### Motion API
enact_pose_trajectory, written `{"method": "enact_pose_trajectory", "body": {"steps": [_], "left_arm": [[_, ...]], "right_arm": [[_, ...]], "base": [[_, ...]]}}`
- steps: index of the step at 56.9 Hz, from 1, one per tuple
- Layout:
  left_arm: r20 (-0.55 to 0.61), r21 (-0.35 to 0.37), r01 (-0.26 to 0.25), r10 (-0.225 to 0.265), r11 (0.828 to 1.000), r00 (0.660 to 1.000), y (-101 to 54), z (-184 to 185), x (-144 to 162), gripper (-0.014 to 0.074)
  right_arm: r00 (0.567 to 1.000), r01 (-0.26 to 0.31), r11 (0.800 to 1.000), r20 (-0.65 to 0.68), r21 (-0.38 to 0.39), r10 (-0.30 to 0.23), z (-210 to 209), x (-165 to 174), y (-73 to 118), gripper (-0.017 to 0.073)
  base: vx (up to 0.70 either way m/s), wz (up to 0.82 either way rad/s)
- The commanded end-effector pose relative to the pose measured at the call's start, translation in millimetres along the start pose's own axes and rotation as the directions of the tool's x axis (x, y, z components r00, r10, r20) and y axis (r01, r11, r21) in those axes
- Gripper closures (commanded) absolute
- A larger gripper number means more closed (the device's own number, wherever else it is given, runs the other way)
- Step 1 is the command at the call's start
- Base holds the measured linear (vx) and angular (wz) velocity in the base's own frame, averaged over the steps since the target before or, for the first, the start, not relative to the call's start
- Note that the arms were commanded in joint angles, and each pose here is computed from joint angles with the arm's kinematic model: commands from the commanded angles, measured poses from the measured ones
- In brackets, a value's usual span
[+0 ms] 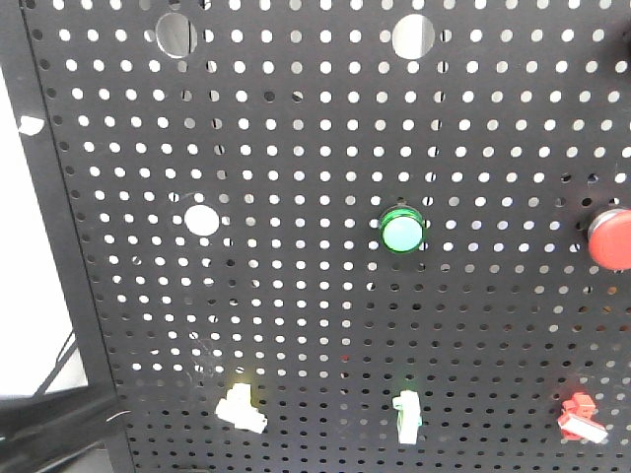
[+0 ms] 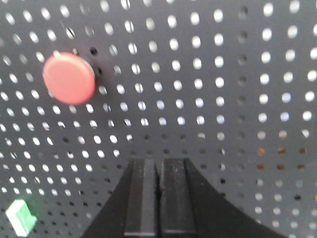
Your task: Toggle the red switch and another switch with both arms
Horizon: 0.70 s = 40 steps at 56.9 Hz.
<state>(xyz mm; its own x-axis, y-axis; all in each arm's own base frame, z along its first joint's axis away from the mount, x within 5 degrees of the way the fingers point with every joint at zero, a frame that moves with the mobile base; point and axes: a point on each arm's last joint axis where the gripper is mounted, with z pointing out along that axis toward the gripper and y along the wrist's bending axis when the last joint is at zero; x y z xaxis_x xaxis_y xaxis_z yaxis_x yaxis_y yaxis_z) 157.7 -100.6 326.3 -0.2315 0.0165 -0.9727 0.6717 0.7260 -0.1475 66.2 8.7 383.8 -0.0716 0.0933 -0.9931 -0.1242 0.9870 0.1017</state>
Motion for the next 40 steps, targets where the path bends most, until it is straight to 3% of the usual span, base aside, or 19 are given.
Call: {"method": "enact_pose_trajectory", "body": {"steps": [1, 7, 15, 27, 40], "left_arm": [[0.011, 0.074, 0.021, -0.022, 0.997, 1.0, -6.9, 14, -6, 0.0591], [-0.031, 0.081, 0.039, -0.037, 0.996, 0.999, -7.7, 29, 1, 0.0591], [-0.02, 0.094, 0.004, -0.003, 0.996, 1.0, -10.3, 36, -6, 0.0591], [0.012, 0.041, -0.012, 0.011, 0.999, 1.0, -4.9, 44, -24, 0.0591], [-0.078, 0.029, 0.019, -0.016, 0.999, 0.997, 2.4, 61, -3, 0.0591]], "right_arm": [[0.995, 0.009, 1.0, 0.096, -0.004, -0.008, -1, -16, 1.3, 0.0566], [0.995, 0.016, 1.0, 0.096, -0.001, -0.016, -1, -16, 1.1, 0.0566], [0.995, 0.022, 1.0, 0.096, 0.001, -0.022, -1, -16, 1.0, 0.0566], [0.995, 0.022, 1.0, 0.096, 0.001, -0.022, -1, -16, 1.0, 0.0566], [0.995, 0.022, 1.0, 0.096, 0.001, -0.022, -1, -16, 1.0, 0.0566]], "base": [[0.0, 0.0], [0.0, 0.0], [0.0, 0.0], [0.0, 0.0], [0.0, 0.0]]}}
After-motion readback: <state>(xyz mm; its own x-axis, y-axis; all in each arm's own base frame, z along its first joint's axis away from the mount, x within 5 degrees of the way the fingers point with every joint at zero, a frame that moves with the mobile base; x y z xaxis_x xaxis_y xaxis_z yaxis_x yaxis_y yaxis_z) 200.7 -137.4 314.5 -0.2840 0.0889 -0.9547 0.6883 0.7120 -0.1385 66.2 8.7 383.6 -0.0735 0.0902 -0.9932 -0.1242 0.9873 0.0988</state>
